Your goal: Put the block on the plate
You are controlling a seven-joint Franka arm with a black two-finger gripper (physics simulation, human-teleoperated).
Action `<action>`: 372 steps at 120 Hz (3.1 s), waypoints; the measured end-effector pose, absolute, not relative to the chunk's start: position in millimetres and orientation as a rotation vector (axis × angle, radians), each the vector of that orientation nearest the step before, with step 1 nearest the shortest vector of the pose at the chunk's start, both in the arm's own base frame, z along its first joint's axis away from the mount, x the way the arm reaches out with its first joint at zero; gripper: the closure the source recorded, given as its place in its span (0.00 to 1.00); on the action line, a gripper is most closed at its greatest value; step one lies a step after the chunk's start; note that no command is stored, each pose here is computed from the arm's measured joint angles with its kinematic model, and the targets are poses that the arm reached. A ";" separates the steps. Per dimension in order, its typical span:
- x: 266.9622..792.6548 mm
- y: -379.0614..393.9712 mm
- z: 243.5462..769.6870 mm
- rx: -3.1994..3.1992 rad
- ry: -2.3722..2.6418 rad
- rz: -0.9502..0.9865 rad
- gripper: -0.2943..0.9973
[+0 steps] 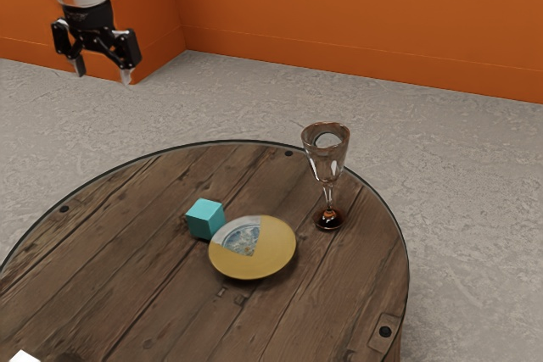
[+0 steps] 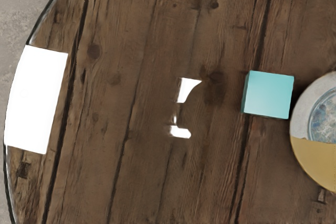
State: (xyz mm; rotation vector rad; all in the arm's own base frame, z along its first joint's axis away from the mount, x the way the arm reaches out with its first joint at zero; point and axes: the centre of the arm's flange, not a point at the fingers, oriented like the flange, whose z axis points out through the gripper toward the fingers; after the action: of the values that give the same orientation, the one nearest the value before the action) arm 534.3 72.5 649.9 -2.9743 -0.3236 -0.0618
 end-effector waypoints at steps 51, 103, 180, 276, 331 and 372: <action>543.9 58.7 497.3 -2.959 -0.292 0.283 0.23; 557.3 44.6 385.8 -3.030 -0.359 0.287 0.23; 605.9 28.9 337.3 -3.028 -0.335 0.071 0.23; 632.4 14.8 269.1 -3.039 -0.286 0.119 0.23; 634.3 18.6 258.0 -3.034 -0.259 0.139 0.38; 636.8 20.3 295.8 -3.039 -0.254 0.053 0.46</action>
State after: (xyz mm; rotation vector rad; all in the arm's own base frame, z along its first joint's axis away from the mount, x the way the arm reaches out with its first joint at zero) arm 636.8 20.3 295.8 -3.0394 -0.2539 0.0528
